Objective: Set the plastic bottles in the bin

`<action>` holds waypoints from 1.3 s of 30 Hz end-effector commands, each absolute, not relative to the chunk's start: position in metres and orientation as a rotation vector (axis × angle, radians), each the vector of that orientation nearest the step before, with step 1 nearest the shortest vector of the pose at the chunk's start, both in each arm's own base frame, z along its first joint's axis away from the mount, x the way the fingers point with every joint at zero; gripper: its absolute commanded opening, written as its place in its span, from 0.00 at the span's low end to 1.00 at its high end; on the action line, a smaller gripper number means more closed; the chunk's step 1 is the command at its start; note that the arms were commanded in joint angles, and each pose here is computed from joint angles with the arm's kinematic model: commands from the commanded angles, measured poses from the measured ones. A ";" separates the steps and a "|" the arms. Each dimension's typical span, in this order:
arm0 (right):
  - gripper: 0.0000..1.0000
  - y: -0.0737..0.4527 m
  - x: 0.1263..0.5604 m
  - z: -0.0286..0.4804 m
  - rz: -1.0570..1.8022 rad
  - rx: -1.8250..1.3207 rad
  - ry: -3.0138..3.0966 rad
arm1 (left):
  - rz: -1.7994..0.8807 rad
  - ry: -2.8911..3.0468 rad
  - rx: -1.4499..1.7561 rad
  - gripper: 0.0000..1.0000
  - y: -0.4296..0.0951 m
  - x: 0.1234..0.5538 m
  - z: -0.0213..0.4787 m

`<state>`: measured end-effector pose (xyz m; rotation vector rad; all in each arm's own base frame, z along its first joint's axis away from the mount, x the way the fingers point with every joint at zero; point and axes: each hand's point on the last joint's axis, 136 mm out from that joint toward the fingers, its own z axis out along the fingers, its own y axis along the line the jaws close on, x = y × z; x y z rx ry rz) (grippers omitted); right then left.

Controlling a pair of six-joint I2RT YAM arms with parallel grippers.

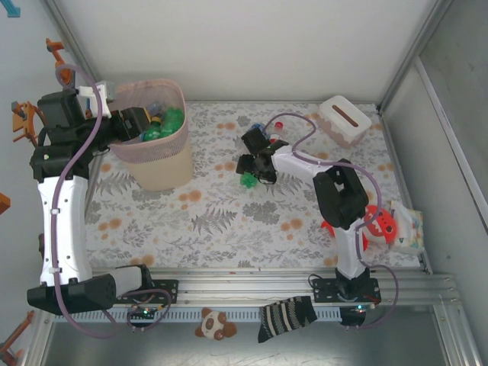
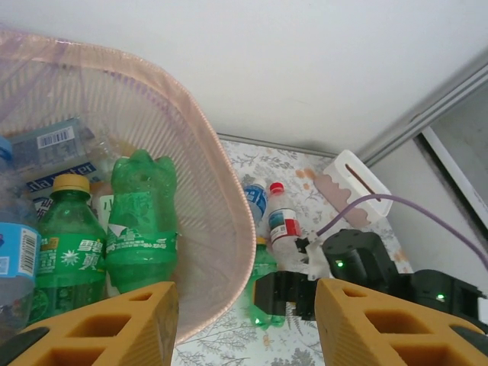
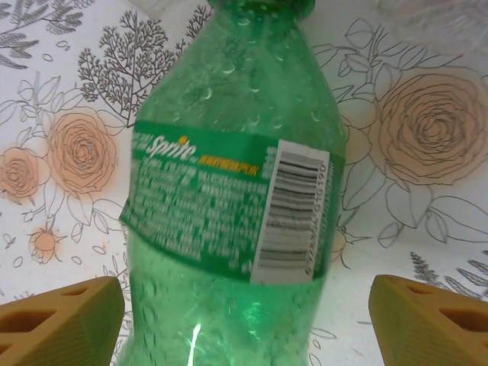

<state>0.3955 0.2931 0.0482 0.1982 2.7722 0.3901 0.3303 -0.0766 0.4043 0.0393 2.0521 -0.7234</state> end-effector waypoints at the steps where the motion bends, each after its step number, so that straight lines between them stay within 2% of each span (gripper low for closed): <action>1: 0.81 0.299 0.402 0.049 0.432 0.251 2.756 | -0.777 2.006 0.054 0.50 -0.083 0.325 0.415; 8: 0.76 0.299 0.399 0.039 0.427 0.257 2.777 | -0.784 1.999 0.056 0.50 -0.084 0.324 0.417; 24: 0.70 0.297 0.391 0.028 0.435 0.258 2.801 | -0.803 1.997 0.058 0.50 -0.086 0.319 0.417; 34: 0.58 0.294 0.390 0.046 0.456 0.262 2.758 | -0.824 1.974 0.058 0.50 -0.088 0.317 0.421; 39: 0.57 0.286 0.383 0.069 0.470 0.258 2.720 | -0.879 1.935 0.073 0.50 -0.095 0.317 0.428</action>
